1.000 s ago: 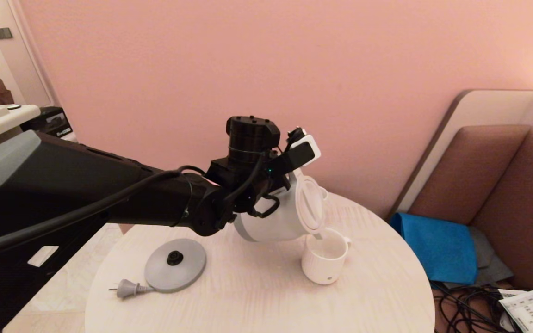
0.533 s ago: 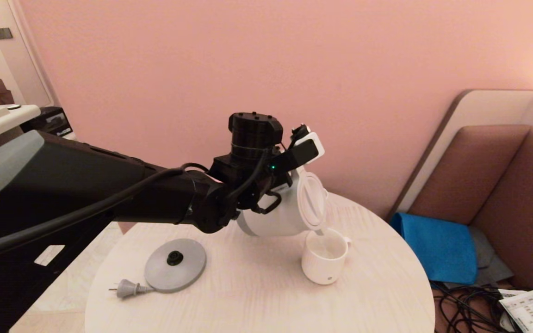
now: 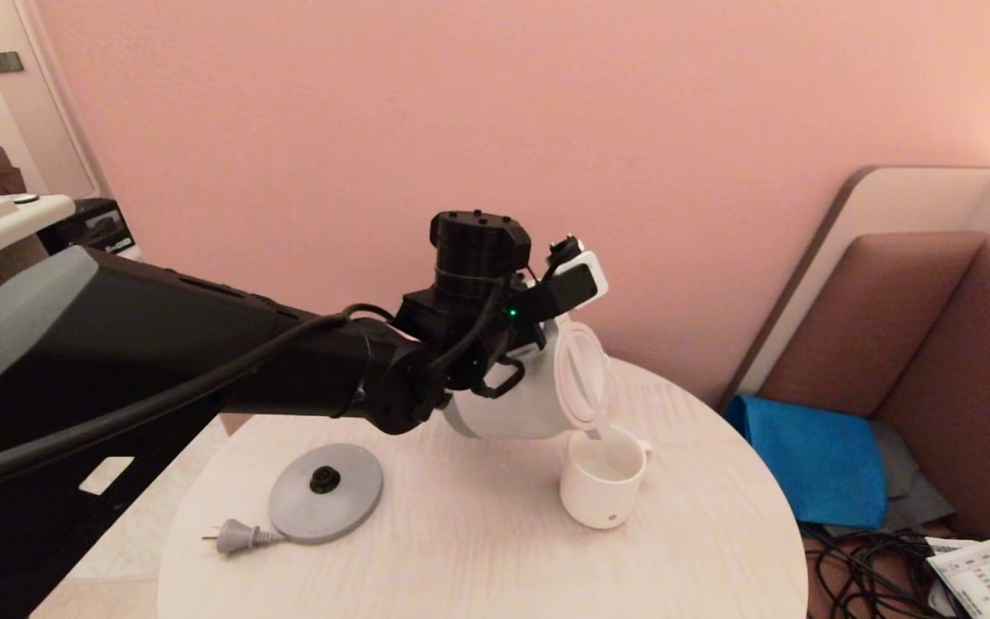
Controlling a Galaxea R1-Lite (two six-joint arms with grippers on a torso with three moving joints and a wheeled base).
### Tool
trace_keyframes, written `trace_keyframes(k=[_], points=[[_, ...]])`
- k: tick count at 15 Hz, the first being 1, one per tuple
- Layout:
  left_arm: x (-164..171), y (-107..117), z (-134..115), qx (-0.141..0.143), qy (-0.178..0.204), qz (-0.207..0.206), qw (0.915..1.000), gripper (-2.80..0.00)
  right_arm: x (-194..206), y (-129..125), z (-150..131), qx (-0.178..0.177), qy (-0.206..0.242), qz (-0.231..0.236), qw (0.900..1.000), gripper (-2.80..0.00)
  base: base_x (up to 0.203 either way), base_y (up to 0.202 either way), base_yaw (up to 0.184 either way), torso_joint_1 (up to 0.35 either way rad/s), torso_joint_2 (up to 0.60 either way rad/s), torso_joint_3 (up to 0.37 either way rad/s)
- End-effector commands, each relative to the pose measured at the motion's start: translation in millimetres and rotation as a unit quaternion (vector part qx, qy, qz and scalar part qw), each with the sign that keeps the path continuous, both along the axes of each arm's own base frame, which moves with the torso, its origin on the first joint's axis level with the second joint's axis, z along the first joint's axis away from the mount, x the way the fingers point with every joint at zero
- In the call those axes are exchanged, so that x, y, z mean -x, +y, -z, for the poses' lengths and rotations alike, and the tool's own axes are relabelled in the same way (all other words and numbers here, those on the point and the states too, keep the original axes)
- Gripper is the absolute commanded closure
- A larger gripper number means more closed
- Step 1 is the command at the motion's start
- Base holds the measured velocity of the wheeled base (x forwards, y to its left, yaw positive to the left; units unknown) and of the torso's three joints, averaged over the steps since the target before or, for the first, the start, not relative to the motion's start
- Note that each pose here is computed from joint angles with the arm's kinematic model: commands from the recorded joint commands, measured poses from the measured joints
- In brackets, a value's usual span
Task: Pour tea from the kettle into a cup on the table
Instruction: Pour water into the cup
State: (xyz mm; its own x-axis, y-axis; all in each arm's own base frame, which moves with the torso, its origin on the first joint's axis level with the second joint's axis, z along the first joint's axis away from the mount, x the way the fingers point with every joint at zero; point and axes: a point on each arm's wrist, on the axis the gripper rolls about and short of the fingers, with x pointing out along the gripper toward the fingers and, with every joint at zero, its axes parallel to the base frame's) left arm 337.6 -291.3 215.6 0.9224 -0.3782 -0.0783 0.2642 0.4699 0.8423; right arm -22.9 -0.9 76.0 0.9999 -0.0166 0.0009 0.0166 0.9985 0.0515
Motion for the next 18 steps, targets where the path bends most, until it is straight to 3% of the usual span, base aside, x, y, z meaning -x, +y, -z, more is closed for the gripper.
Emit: trace_keyframes(k=[1, 18], points=[[-0.9, -0.7, 1.2, -0.008, -0.004, 0.000, 1.0000, 0.00, -0.1, 0.0, 0.0, 0.000, 0.000, 0.000, 1.000, 0.00, 0.000, 0.000, 0.000, 0.000, 0.00, 0.000], [0.1, -5.1, 3.2, -0.020, -0.010, 0.001, 0.9998, 0.00, -0.1, 0.0, 0.0, 0.000, 0.000, 0.000, 1.000, 0.00, 0.000, 0.000, 0.000, 0.000, 0.00, 0.000]])
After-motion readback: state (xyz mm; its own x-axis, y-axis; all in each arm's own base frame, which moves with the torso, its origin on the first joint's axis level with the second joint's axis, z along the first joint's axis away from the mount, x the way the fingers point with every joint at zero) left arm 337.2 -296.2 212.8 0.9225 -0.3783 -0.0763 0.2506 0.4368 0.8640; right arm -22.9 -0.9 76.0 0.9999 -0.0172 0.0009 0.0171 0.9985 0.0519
